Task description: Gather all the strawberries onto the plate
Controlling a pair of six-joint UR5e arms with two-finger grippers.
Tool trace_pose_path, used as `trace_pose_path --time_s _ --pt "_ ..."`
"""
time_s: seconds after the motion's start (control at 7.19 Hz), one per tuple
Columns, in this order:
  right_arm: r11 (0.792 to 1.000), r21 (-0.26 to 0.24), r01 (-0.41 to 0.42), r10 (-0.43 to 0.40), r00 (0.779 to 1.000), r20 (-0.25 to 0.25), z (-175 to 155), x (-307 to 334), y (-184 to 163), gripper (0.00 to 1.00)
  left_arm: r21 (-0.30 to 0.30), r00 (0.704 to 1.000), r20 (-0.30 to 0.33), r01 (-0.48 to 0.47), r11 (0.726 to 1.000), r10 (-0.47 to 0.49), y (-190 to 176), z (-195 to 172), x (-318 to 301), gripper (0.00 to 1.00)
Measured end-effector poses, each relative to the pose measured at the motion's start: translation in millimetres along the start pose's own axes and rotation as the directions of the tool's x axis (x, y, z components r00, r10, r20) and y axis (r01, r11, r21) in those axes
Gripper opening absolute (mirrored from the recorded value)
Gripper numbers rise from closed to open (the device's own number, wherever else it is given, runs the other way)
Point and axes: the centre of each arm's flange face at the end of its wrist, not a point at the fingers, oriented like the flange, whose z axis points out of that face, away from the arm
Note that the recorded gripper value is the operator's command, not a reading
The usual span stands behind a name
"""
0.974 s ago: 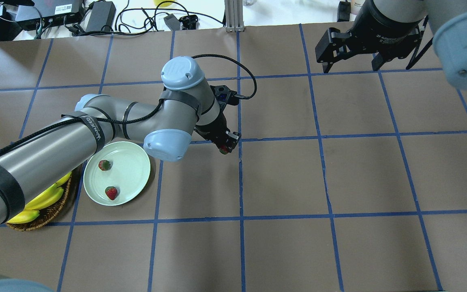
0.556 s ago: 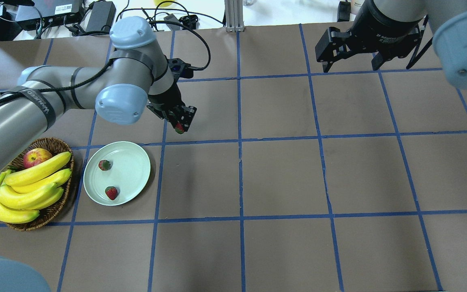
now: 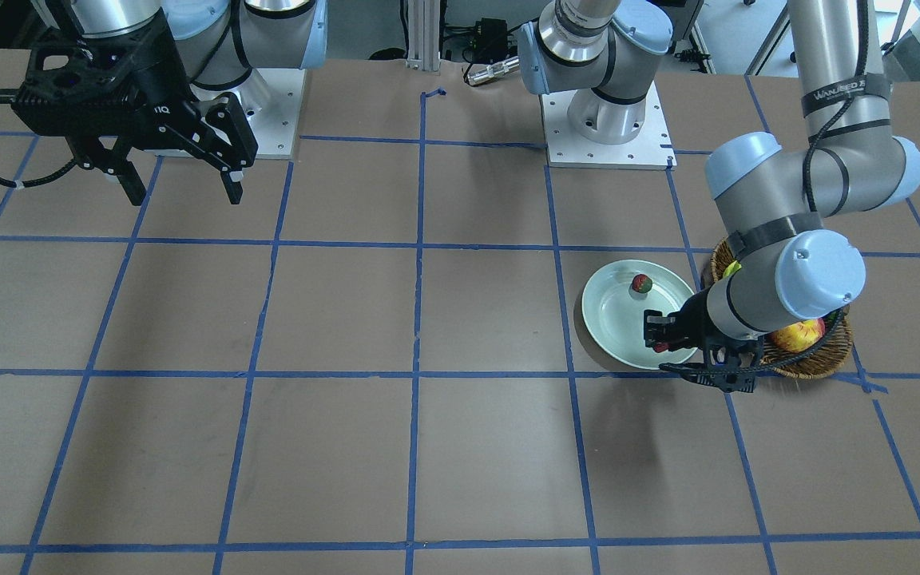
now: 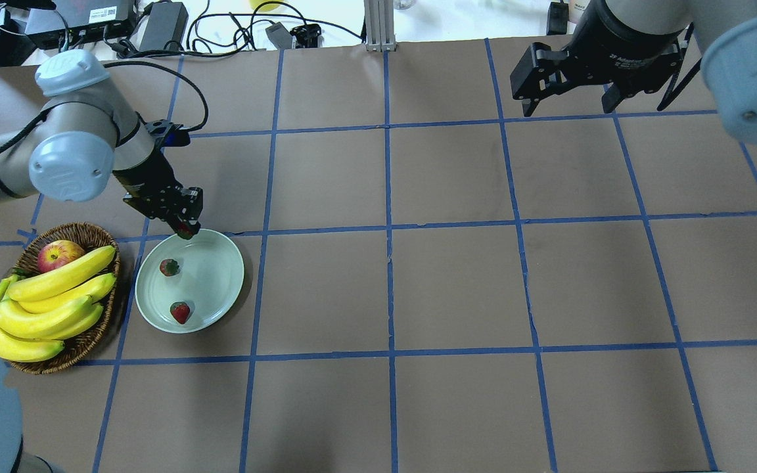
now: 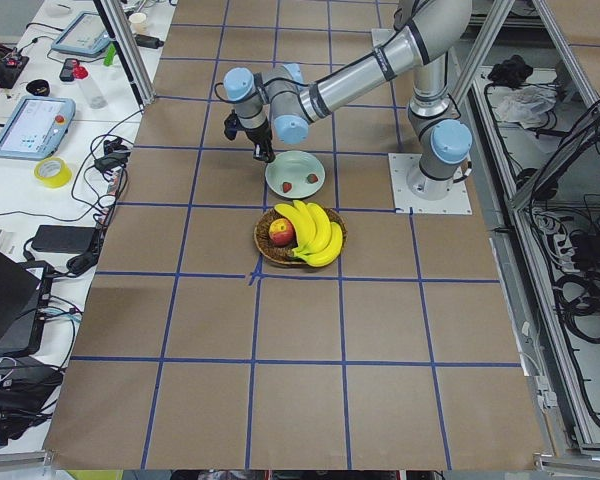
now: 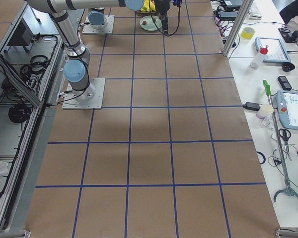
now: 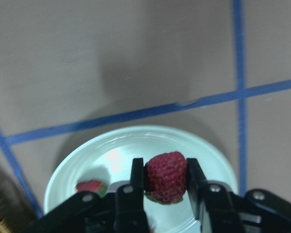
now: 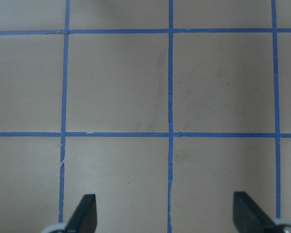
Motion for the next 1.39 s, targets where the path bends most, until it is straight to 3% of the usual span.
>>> trace_pose_path --time_s 0.28,0.7,0.83,1.11,1.39 --pt "1.000 -0.001 0.000 0.000 1.000 0.000 0.1 -0.2 0.2 1.00 -0.032 0.999 -0.031 0.035 0.999 -0.036 12.8 15.2 -14.0 1.00" --pt "1.000 -0.003 0.000 0.000 1.000 -0.001 0.7 0.5 -0.2 1.00 0.004 0.994 -0.082 0.079 0.997 -0.078 13.9 0.0 -6.4 1.00" --pt "1.000 -0.002 0.000 0.000 1.000 -0.001 0.5 0.5 -0.4 1.00 0.033 0.995 -0.061 0.078 0.996 -0.076 15.1 -28.3 -3.9 1.00" --pt "1.000 -0.003 -0.001 0.001 1.000 -0.002 0.4 1.2 -0.6 1.00 0.104 0.997 -0.027 0.071 0.992 -0.068 24.1 -125.8 8.5 1.00" --pt "1.000 -0.005 0.000 0.000 1.000 -0.004 0.5 1.7 -0.2 1.00 0.115 0.997 0.029 0.074 0.991 -0.078 59.7 -210.6 32.1 1.00"
